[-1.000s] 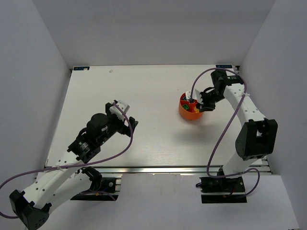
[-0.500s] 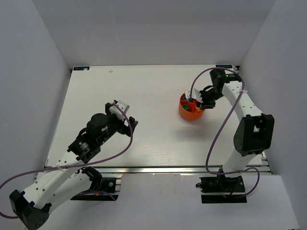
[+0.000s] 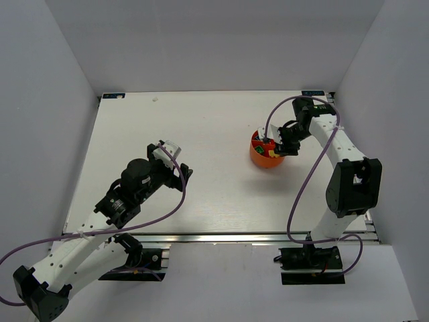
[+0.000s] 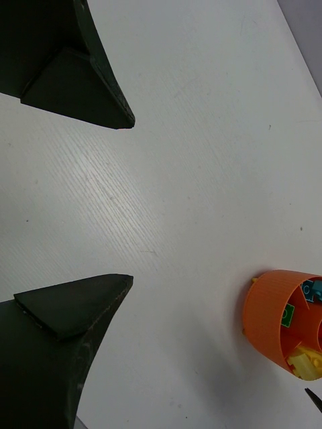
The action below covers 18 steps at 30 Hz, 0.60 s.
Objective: Sort the legos into containers by color
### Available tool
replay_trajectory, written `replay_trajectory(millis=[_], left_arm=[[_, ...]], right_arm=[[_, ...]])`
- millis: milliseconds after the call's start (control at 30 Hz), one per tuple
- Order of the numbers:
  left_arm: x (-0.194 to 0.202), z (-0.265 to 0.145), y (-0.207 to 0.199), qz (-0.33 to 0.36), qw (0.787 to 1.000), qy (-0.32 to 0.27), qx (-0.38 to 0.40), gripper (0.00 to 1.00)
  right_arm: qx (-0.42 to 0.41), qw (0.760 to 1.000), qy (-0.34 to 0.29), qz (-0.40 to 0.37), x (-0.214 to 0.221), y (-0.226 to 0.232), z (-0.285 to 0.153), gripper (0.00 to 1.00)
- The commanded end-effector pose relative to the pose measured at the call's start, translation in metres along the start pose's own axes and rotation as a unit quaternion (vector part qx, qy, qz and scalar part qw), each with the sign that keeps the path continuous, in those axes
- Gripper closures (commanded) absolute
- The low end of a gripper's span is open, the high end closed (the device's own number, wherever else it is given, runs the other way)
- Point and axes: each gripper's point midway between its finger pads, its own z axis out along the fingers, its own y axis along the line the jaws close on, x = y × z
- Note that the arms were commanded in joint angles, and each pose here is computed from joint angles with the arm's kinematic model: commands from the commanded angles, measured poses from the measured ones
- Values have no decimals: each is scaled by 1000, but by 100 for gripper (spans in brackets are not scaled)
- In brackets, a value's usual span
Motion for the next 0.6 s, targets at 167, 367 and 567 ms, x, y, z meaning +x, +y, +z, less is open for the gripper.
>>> replay_trajectory(millis=[167, 367, 567], left_arm=[[1, -3, 1, 3, 1000, -4, -3, 2], [0, -4, 2, 0, 1000, -6, -7, 2], [1, -2, 2, -5, 1000, -2, -8, 2]], right_arm=[[17, 1000, -19, -2, -11, -1, -13, 42], [135, 985, -103, 41, -59, -35, -67, 45], [394, 817, -219, 361, -59, -72, -123, 11]])
